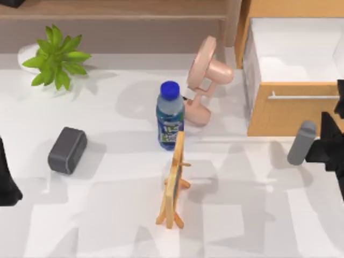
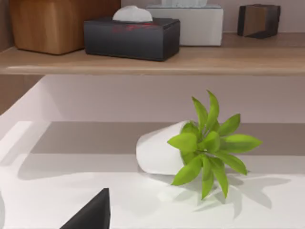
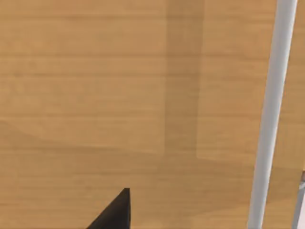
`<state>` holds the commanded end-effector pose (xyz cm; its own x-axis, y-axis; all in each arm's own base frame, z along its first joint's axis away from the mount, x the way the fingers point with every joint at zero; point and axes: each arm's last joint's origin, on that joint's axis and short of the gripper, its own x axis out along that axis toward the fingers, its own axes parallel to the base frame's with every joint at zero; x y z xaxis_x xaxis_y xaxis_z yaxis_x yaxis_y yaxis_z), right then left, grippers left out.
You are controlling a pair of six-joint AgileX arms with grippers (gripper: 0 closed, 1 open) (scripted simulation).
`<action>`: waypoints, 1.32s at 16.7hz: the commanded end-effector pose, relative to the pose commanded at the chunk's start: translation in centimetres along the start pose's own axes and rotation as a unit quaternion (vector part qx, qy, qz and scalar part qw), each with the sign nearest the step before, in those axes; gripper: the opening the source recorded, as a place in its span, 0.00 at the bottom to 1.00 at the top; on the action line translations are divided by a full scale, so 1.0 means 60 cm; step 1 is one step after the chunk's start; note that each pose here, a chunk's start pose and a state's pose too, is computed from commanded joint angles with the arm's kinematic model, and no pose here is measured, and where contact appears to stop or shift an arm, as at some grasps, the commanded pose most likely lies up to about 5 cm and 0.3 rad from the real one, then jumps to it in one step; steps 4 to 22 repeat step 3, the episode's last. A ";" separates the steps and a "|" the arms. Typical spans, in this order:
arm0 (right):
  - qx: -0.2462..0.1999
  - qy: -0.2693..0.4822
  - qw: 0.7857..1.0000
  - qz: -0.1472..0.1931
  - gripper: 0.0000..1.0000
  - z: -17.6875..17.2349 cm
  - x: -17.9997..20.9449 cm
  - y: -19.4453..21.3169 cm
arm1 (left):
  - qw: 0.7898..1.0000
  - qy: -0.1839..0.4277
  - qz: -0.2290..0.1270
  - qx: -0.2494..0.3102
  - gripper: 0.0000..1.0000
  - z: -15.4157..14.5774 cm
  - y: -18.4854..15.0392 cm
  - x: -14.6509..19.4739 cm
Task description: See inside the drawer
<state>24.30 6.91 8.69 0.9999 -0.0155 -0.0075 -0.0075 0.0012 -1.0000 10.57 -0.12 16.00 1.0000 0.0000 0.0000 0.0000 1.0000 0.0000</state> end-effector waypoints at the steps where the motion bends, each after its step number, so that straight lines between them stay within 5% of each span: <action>1: 0.000 0.000 1.000 0.000 1.00 0.000 0.000 0.000 | 1.000 0.000 0.000 0.000 1.00 0.000 0.000 0.000; 22: 0.000 0.000 1.000 0.000 1.00 0.000 0.000 0.000 | 1.000 0.000 0.000 0.000 1.00 0.000 0.000 0.000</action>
